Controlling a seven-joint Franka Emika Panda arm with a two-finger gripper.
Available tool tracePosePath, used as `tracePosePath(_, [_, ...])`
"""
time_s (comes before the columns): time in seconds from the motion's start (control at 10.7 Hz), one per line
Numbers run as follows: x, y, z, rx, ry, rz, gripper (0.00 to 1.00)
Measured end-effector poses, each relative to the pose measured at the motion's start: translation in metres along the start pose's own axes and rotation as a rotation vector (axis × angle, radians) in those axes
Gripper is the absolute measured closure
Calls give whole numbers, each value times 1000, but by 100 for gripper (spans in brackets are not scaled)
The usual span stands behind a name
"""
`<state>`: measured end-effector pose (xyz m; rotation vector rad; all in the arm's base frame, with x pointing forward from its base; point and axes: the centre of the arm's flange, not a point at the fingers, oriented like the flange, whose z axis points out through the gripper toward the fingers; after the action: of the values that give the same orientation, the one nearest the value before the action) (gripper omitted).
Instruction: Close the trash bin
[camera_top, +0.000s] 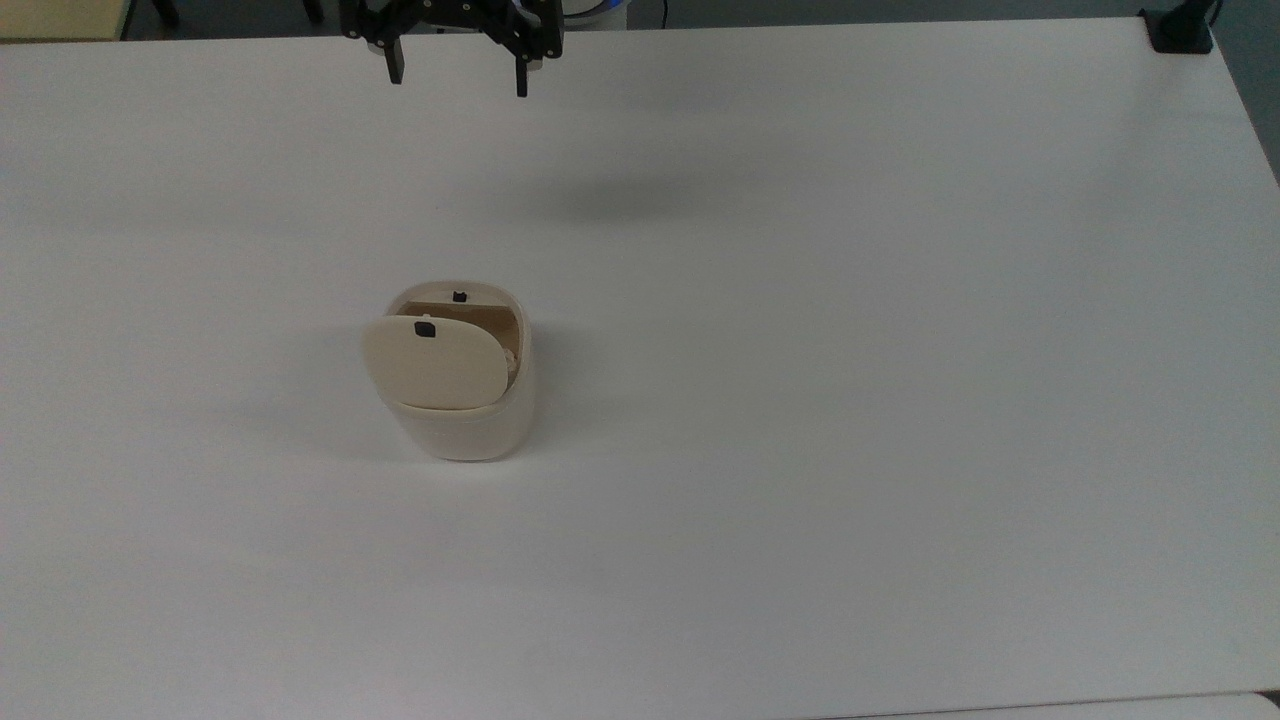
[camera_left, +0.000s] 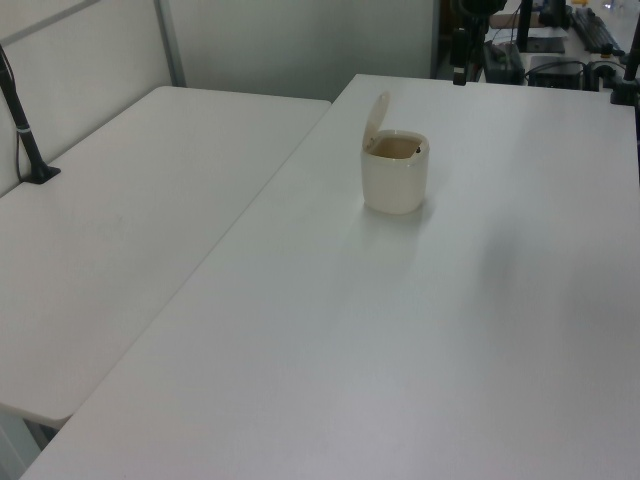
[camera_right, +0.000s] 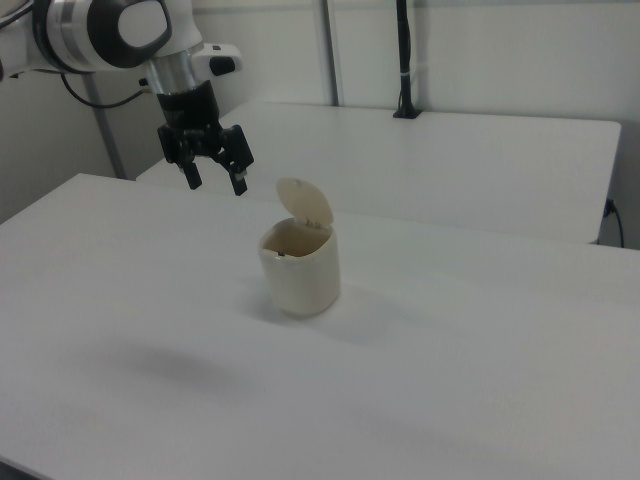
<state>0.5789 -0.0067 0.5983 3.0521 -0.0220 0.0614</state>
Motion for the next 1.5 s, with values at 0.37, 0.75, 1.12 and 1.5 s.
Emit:
tracePosePath(0.37, [0,0,1,0,-1,0,0])
tracePosePath(0.75, [0,0,1,0,-2,-4,0])
tracePosePath(1.12, [0,0,1,0,-2,-38,11])
tracePosePath(1.5, [1,0,3,0,-5,-40,77])
